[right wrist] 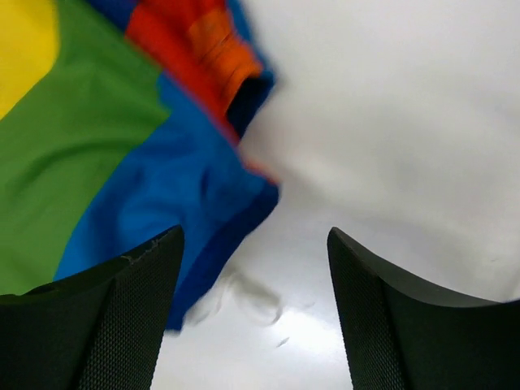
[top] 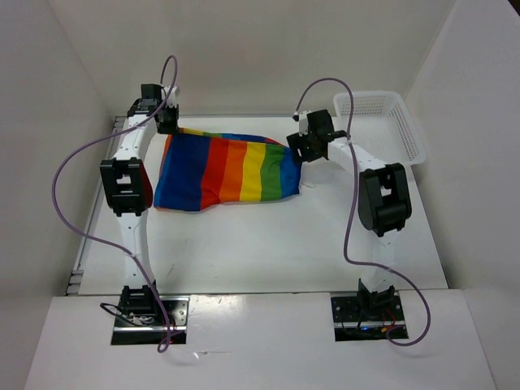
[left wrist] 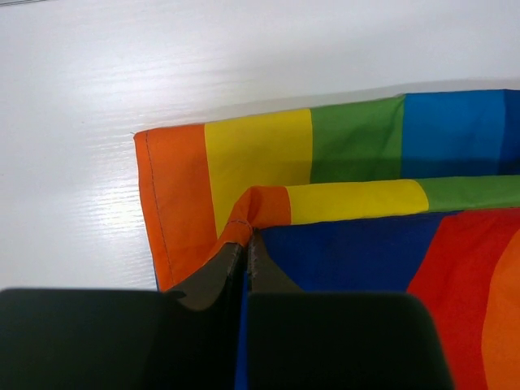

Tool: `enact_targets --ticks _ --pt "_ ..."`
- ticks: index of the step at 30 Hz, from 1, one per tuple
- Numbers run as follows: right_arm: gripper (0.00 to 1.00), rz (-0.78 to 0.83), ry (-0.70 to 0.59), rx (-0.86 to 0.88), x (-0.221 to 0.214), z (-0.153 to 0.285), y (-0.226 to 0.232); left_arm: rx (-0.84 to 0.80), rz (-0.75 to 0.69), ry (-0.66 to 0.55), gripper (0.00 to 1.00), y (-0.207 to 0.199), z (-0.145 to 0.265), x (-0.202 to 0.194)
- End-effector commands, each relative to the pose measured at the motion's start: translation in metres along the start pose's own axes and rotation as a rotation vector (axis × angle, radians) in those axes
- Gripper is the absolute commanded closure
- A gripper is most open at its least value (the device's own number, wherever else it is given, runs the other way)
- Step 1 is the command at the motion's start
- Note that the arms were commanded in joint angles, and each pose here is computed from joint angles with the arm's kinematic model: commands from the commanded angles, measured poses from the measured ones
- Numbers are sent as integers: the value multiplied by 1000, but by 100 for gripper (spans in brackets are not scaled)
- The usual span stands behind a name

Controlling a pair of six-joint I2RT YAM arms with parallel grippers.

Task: Fold and stack the shorts
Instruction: Fold the shorts

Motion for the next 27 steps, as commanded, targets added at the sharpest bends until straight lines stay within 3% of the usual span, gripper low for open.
enact_targets --ticks 1,6,8,10,11,12,15,20,27 --pt "23 -89 -44 135 2 39 19 -31 -8 -44 98 -4 20 14" --pt "18 -222 -13 268 -15 38 40 0 1 -7 93 4 0 0" --pt "17 -263 -10 279 -15 36 42 32 1 -9 79 9 -5 -2" --pt "16 -302 5 282 -17 33 44 55 3 -1 73 13 -9 -5" --pt "16 -320 6 294 -18 32 47 54 2 -10 53 12 -8 -2" --pt "16 -355 19 296 -20 32 49 61 9 -12 40 18 -7 -1" --pt "16 -438 64 320 -36 28 59 54 10 -46 28 18 8 11" --pt "16 -483 114 309 -52 21 65 92 39 -61 22 35 41 16" --pt "20 -543 158 380 -66 7 77 75 91 188 18 39 36 -69"
Point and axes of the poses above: each gripper's point midway between its finger pads, its own z axis back along the fingers, its own y axis along the line the jaws close on, x = y × z, the point moved 7 cm from there along z, back along the fingers, and after that the axes turned 12 degrees about z, right-handed, at the moved point
